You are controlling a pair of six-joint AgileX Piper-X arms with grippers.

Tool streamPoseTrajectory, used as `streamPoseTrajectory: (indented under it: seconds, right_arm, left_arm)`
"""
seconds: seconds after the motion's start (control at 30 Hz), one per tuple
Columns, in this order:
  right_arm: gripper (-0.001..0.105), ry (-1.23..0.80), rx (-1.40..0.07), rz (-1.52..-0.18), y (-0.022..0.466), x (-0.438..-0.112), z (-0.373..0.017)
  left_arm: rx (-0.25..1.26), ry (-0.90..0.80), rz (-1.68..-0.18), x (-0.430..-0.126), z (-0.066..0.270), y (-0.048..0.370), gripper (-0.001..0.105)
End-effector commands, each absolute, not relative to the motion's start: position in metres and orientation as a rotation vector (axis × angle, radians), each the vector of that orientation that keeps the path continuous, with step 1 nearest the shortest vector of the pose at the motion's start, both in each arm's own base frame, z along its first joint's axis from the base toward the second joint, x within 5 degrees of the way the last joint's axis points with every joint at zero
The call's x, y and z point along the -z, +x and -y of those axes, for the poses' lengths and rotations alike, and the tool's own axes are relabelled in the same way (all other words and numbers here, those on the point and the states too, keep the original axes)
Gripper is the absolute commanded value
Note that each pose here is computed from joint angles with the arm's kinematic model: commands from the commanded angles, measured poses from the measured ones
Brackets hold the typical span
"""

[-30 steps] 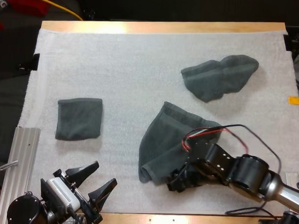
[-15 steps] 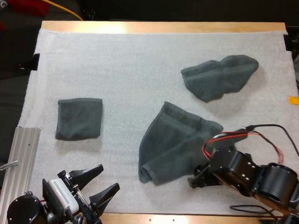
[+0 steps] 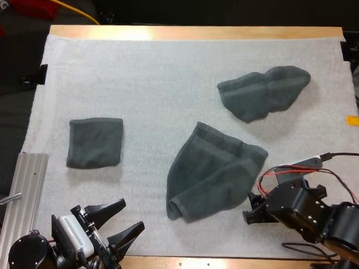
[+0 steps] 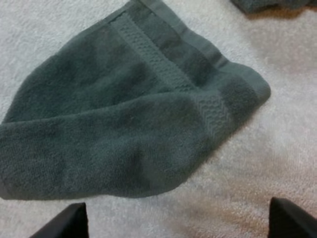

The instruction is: Pick towel from pile, fold and stack

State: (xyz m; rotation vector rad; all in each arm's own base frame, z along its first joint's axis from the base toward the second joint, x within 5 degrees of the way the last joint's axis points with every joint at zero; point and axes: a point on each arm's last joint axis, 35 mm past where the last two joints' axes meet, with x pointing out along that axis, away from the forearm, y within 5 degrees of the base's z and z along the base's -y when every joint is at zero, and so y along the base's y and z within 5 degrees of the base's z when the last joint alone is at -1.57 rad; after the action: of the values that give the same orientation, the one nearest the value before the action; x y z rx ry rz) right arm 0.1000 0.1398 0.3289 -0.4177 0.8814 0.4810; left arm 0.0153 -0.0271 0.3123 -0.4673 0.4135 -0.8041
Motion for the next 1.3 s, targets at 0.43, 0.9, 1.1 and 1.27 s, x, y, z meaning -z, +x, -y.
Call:
streamPoseTrajectory:
  seconds: [0.43, 0.9, 1.1, 1.27]
  right_arm:
    - [0.07, -0.234, -0.533, -0.854, 0.142, -0.337, -0.124]
    - [0.07, -0.188, -0.537, -0.993, 0.194, -0.311, -0.097]
    - [0.07, -0.146, -0.578, -1.035, 0.215, -0.296, -0.085]
    - [0.07, -0.126, -0.617, -1.069, 0.231, -0.28, -0.081]
  left_arm:
    - [0.816, -0.498, -0.434, -0.313, 0.027, 0.018, 0.064]
    - [0.817, -0.541, -0.515, -0.305, 0.028, 0.014, 0.064]
    - [0.816, -0.544, -0.521, -0.305, 0.028, 0.014, 0.064]
    - [0.816, -0.545, -0.523, -0.305, 0.028, 0.014, 0.064]
